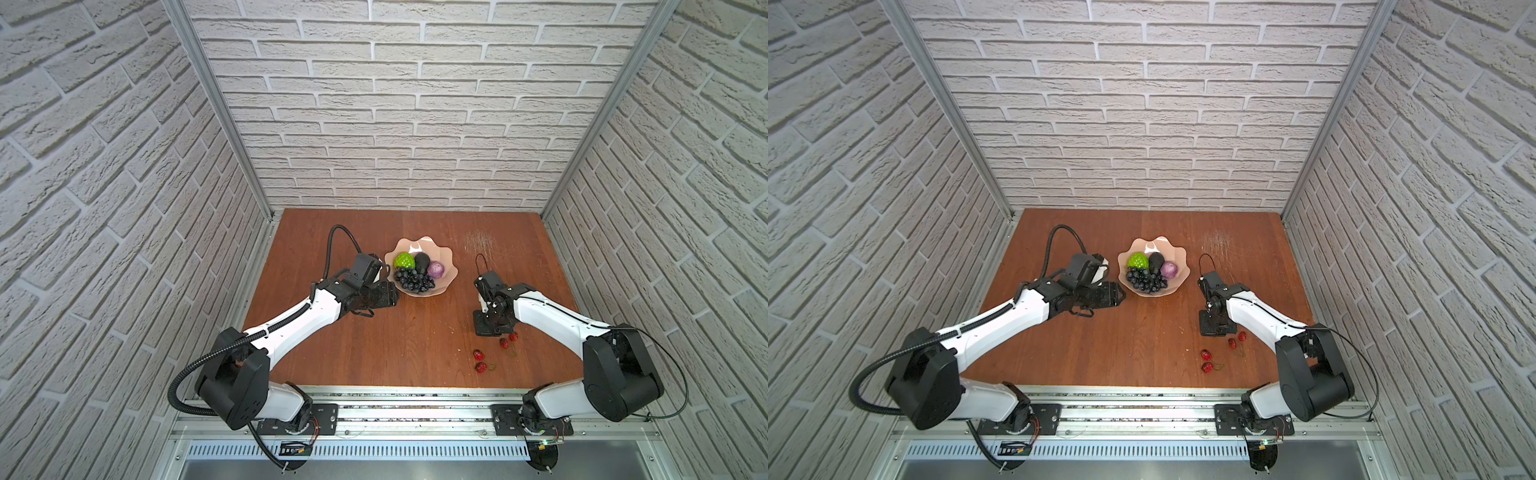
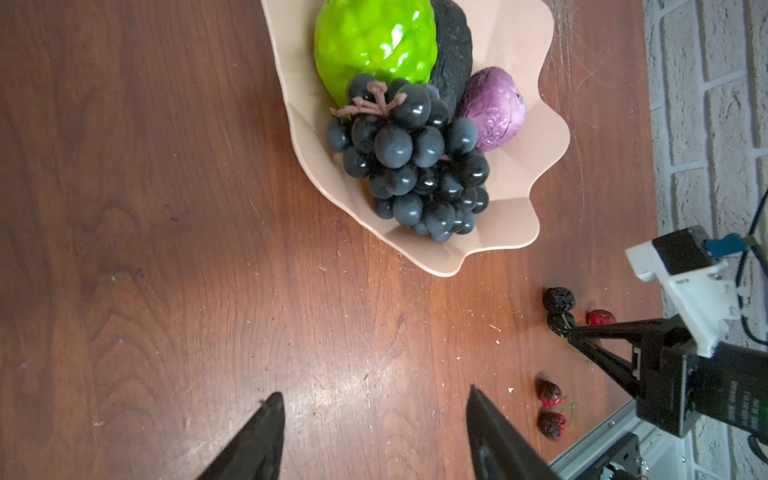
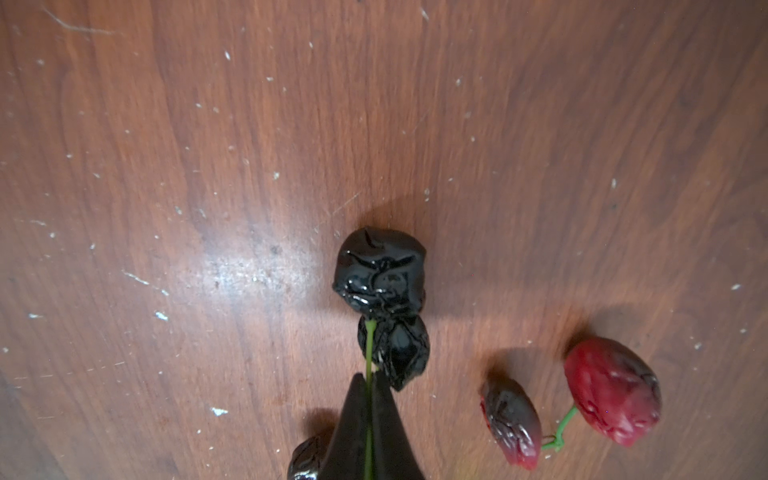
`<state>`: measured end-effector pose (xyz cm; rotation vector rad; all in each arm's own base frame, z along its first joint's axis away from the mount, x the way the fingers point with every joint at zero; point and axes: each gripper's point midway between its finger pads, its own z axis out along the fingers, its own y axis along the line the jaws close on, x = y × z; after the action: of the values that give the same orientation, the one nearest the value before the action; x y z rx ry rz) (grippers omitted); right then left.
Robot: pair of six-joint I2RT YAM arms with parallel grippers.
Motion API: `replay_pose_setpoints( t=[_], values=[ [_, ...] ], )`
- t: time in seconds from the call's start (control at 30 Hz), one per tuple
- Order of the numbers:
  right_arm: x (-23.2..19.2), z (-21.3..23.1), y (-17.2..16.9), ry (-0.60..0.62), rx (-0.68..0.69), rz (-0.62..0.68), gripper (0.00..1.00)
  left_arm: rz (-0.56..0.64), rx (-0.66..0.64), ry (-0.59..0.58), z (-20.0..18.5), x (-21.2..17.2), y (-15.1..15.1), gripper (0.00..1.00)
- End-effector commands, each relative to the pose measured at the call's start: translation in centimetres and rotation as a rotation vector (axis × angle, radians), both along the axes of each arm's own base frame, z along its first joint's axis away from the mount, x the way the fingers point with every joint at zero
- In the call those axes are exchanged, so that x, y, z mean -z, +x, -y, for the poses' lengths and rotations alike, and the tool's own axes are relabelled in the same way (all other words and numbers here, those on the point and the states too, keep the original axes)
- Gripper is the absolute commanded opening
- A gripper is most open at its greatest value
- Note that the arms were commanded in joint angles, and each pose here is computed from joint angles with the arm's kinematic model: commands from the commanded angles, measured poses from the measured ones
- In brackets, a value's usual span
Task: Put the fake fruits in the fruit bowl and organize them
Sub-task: 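Close the right gripper on the stem of the dark cherry pair, then carry the dark cherries with the right gripper into the bowl and release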
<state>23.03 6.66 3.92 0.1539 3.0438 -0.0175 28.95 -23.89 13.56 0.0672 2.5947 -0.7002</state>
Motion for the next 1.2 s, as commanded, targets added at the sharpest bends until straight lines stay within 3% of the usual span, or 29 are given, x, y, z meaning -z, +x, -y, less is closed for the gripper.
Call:
replay_pose_setpoints(
  t=[0.0,0.5,0.67,0.83,1.17],
  values=[
    [-1.5,-0.1,0.3,0.001,-0.01,0.04,0.06,0.039,-0.012,-0.022,-0.1,-1.1,0.6,0.69],
    [-10.1,-3.7,4.5,0.169,-0.046,0.194,0.06,0.052,-0.024,-0.012,-0.5,-1.8,0.8,0.69],
    [-13.9,-6.4,8.9,0.266,-0.084,0.28,0.06,0.048,-0.032,-0.002,-1.0,-1.8,0.8,0.69],
    [-14.9,-9.2,14.1,0.328,-0.132,0.321,0.06,0.054,-0.053,0.007,-2.1,-2.0,0.5,0.69],
    [-13.9,-11.4,22.3,0.291,-0.2,0.39,0.06,0.052,-0.094,0.017,-3.7,-1.9,0.5,0.69]
  ],
)
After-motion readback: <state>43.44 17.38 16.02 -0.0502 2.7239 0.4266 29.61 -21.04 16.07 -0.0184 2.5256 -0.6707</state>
